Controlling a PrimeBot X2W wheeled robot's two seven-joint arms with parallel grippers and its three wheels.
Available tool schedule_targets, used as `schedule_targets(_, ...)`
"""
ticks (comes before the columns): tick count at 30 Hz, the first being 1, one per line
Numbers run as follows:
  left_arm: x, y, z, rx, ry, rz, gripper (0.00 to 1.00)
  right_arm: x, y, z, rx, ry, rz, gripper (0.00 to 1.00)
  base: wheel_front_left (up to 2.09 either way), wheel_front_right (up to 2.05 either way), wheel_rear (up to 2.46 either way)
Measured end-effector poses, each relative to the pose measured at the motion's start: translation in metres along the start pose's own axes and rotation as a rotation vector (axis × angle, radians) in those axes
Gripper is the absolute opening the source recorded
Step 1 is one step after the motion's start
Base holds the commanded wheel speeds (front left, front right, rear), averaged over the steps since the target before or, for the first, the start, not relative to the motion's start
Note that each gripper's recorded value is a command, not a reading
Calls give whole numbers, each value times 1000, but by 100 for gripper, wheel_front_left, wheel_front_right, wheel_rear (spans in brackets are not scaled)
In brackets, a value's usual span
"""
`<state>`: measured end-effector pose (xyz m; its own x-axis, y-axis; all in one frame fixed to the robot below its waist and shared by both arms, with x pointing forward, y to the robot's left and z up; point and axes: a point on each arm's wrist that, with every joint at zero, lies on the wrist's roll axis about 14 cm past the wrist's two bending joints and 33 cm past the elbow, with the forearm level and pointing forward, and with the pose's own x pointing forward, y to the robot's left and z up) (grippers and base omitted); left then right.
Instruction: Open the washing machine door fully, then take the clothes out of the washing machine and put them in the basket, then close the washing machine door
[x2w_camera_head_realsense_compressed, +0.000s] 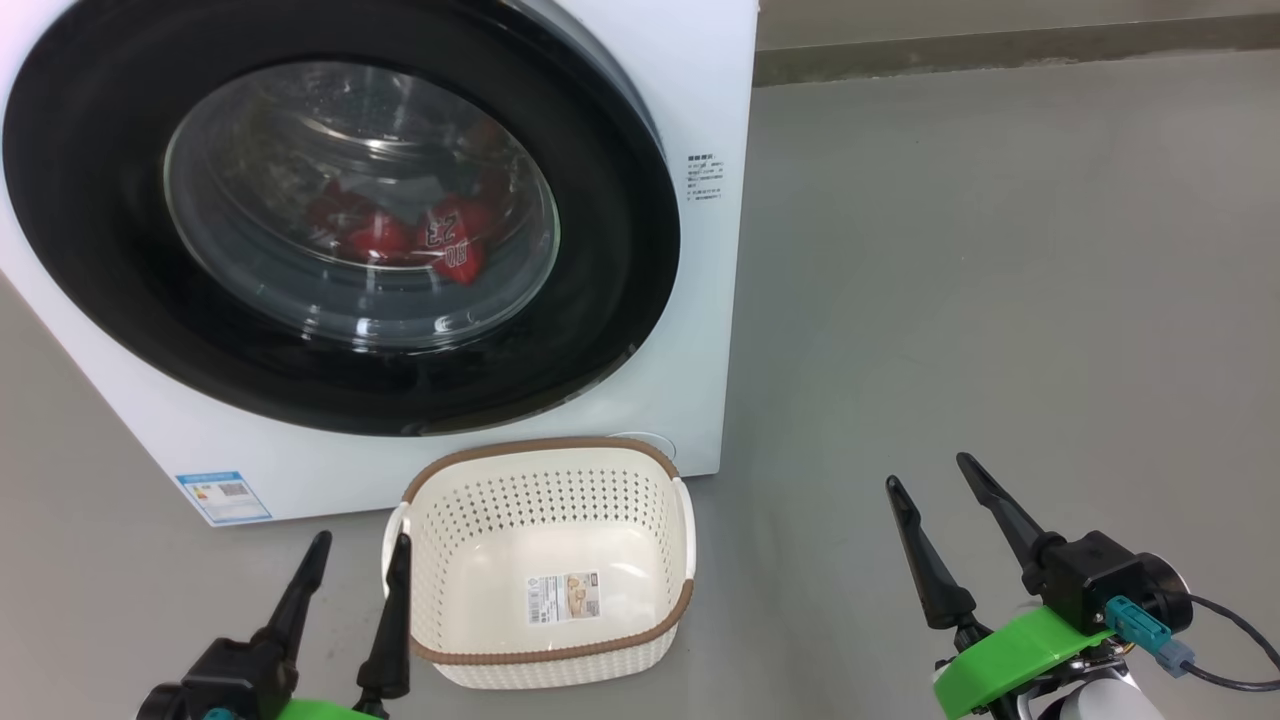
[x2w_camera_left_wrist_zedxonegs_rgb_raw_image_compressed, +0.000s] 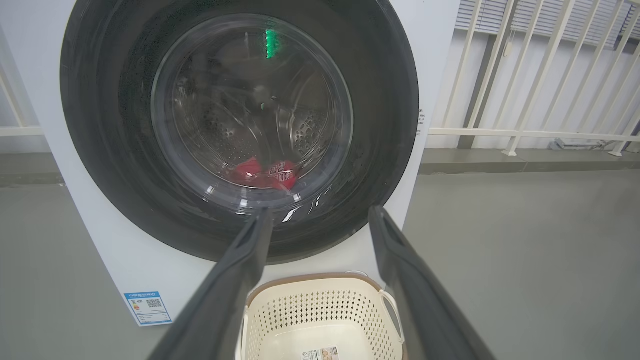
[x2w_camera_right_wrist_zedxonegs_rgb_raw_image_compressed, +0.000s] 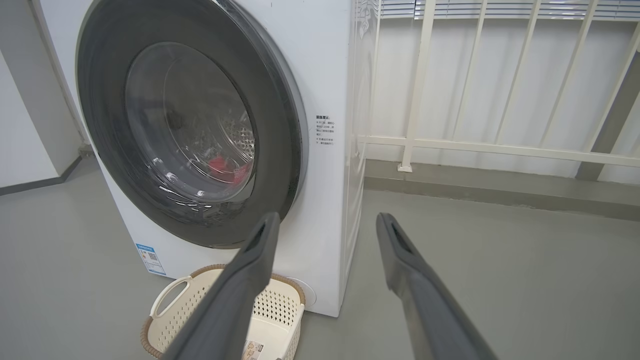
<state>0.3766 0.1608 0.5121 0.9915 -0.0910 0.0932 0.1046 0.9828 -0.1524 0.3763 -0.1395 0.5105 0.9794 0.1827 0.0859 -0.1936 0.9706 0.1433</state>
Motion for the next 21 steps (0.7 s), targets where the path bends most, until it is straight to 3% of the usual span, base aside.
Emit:
schedule_targets(12,-1,3,-1,-2,3,8,100,1,-7,-4,12,11,-26,100,0,0,0)
schedule_targets(14,-1,3,-2,-2,5,11,100,1,-8,-8,12,24,-28,76,0,0,0)
schedule_targets(15,-2,4,-2,-2,6,12,100,3,-8,-10,11,28,-29,55,0,0,0)
schedule_targets(16,-2,5,-2,-2,7,14,100,5,-8,-10,11,28,-29,42,0,0,0)
schedule_targets(20,-3,9,-6,-14,16,29,100,18,-12,-7,34,20,-43,3,0,0,0)
schedule_targets(21,-3,10,-6,-18,18,34,100,21,-13,-7,50,18,-51,0,0,0,0)
